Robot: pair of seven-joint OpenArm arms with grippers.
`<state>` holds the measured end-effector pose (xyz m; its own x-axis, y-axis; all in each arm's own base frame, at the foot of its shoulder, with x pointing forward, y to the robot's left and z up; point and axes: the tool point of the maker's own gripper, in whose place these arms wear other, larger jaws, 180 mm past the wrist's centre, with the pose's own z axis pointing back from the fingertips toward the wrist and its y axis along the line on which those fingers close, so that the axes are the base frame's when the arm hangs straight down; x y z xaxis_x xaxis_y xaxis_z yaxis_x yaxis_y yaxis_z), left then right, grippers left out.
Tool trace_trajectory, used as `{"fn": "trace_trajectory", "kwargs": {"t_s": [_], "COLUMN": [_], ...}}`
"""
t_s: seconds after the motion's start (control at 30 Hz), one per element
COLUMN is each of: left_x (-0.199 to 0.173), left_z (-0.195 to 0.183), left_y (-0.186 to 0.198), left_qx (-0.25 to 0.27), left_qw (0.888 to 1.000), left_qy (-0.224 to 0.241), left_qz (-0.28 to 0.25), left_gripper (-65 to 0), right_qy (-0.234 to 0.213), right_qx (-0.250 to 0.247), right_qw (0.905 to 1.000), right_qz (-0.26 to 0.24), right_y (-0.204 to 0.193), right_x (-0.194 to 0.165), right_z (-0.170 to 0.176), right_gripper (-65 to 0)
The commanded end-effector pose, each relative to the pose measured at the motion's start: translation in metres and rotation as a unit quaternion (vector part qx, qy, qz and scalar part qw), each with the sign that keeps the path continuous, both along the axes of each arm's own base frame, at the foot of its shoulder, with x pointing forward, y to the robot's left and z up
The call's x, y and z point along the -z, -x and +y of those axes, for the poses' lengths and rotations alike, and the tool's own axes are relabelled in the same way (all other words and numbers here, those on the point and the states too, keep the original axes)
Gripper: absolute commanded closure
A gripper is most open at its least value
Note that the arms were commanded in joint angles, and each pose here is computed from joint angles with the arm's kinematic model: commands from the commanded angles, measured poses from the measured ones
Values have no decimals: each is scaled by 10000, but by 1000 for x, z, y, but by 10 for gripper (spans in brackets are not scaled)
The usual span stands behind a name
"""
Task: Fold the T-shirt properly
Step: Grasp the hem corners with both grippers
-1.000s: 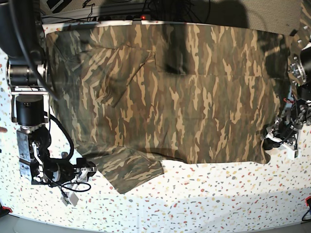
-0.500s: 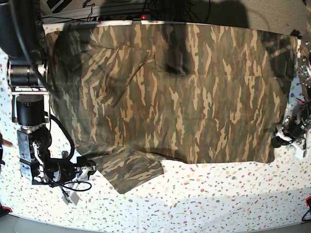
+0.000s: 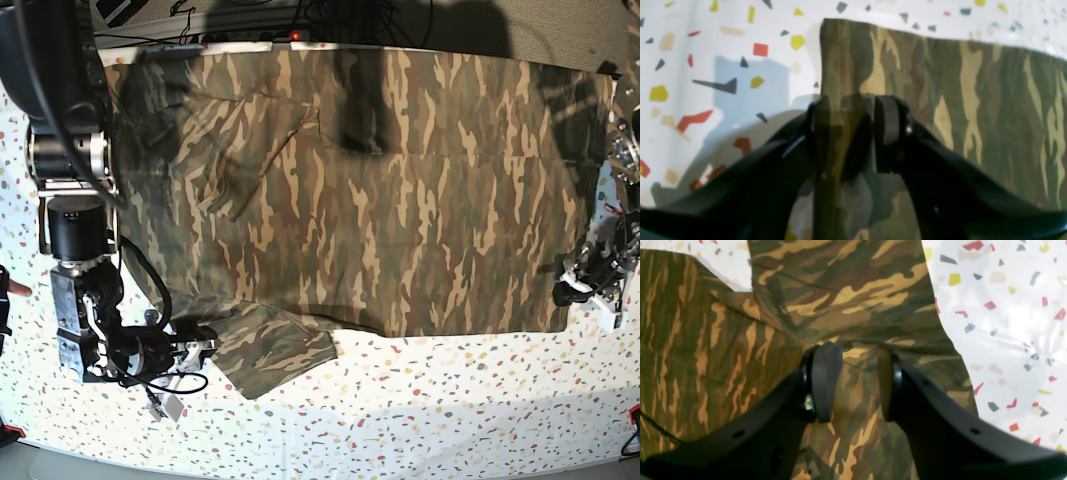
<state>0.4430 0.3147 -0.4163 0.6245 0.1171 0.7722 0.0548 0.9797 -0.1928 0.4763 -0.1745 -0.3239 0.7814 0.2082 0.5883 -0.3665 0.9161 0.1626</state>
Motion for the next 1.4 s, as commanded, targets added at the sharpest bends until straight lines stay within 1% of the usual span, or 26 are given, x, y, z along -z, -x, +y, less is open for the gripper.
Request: {"fn": "trace_trajectory", "kwargs": {"t_s": [0.0, 0.07, 0.17, 0.3, 0.4, 0.47, 0.53, 0.6, 0.7, 0.8, 0.93, 0.97, 1.1, 1.17, 1.2, 1.23, 1.33, 1.37], "left_x": [-21, -17, -10, 8, 22, 23, 24, 27, 31, 30, 23, 23, 22, 22, 22, 22, 22, 22], "left_z": [12, 14, 9, -4, -17, -33, -42, -46, -47, -45, -44, -44, -44, -44, -44, -44, -44, -44], "left_y": [-16, -15, -11, 0, 9, 12, 13, 16, 19, 18, 12, 12, 11, 11, 11, 11, 11, 11], "left_qx": [-160, -277, -248, -182, -65, 201, 373, 413, 447, 418, 347, 343, 334, 335, 335, 336, 335, 335], "left_qw": [9993, 9991, 9993, 9998, 9999, 9995, 9986, 9982, 9977, 9979, 9985, 9985, 9986, 9986, 9986, 9986, 9986, 9986], "left_qy": [-103, -176, -147, -74, 19, 220, 349, 355, 351, 358, 402, 404, 406, 405, 405, 407, 405, 405], "left_qz": [-310, -274, -217, -47, 92, 96, 146, 252, 380, 351, 115, 98, 57, 58, 58, 58, 58, 60], "left_gripper": [-222, -222, -222, -222, -222, -214, -177, -122, 0, 0, 0, 0, 0, 0, 0, 0, 0, 0], "right_qy": [-50, -52, -36, -24, -28, -23, -24, -24, -26, -65, -192, -152, 255, 201, 243, 384, 947, 1085], "right_qx": [-26, -31, -32, -40, -41, -38, -39, -39, -39, -20, 37, 45, 124, 179, 183, 155, -66, -152], "right_qw": [9992, 9993, 9994, 9995, 9995, 9995, 9995, 9995, 9995, 9991, 9970, 9967, 9944, 9936, 9932, 9922, 9873, 9857], "right_qz": [-385, -378, -350, -314, -314, -314, -314, -314, -317, -420, -754, -798, -1021, -1094, -1124, -1177, -1277, -1282], "right_y": [-17, -17, -16, -15, -15, -15, -15, -15, -15, -18, -27, -28, -35, -38, -39, -40, -42, -42], "right_x": [-29, -28, -28, -27, -27, -27, -27, -27, -27, -29, -38, -38, -35, -29, -23, -18, -3, 1], "right_z": [0, 0, -1, -1, 0, -1, -1, -1, -1, 0, 2, 1, -13, -14, -15, -17, -24, -24], "right_gripper": [-223, -223, -223, -223, -223, -223, -223, -223, -223, -223, -223, -223, -224, -226, -232, -251, -336, -354]}}
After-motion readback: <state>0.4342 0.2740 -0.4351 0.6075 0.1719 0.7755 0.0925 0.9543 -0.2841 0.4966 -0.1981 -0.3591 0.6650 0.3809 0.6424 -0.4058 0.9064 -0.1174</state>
